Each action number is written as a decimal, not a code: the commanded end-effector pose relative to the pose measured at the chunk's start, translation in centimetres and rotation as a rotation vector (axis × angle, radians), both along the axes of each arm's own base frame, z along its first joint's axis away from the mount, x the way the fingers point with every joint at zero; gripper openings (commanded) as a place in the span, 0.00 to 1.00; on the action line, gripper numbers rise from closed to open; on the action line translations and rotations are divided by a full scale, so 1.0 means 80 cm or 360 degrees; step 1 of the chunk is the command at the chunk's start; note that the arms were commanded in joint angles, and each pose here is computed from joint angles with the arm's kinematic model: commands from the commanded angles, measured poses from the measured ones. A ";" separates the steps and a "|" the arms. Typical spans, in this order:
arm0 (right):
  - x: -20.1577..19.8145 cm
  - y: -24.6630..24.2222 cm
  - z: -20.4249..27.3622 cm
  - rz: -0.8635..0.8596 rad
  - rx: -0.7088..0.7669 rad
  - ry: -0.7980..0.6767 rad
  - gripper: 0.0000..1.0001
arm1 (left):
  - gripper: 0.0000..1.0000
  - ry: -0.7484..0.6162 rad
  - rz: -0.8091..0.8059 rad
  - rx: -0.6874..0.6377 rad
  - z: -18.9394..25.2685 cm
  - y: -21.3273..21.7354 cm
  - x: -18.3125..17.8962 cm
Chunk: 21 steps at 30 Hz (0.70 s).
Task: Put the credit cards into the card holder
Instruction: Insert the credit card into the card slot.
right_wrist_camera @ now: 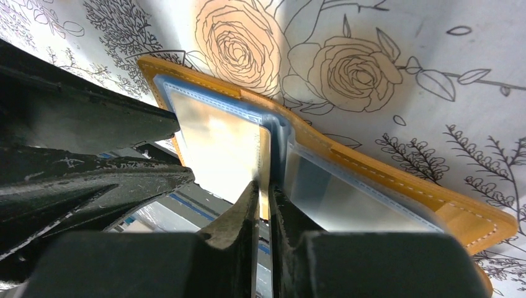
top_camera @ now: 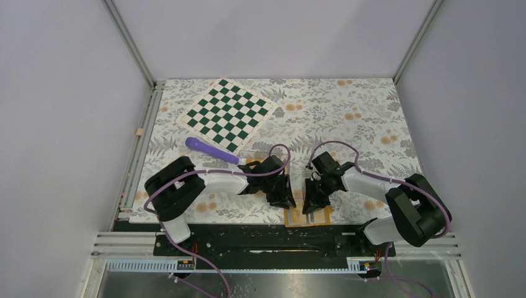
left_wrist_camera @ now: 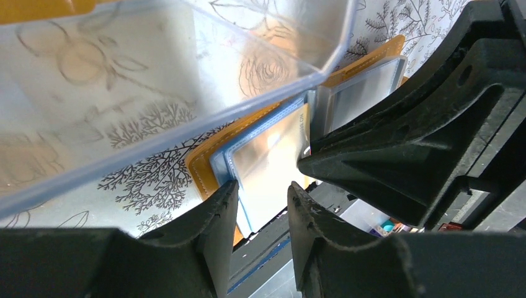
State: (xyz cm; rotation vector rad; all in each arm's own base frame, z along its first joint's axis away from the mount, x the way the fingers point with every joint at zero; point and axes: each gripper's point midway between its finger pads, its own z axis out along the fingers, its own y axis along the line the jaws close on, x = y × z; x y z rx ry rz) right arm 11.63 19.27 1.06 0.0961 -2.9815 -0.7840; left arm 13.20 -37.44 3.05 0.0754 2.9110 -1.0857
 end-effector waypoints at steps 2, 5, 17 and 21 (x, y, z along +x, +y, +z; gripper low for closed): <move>0.000 -0.010 -0.017 0.0020 -0.0102 -0.0001 0.02 | 0.36 -0.0038 -0.0023 0.0127 -0.017 0.014 -0.004; -0.002 -0.010 -0.020 0.0026 -0.0104 0.0013 0.00 | 0.36 -0.0018 -0.0033 0.0071 -0.016 0.005 -0.006; 0.002 0.011 -0.024 -0.0016 0.0021 0.0061 0.00 | 0.31 -0.0161 0.0000 -0.0477 0.077 -0.041 0.006; 0.003 0.015 -0.024 -0.0031 0.0049 0.0071 0.00 | 0.30 -0.0179 -0.0026 -0.0528 0.089 -0.044 0.004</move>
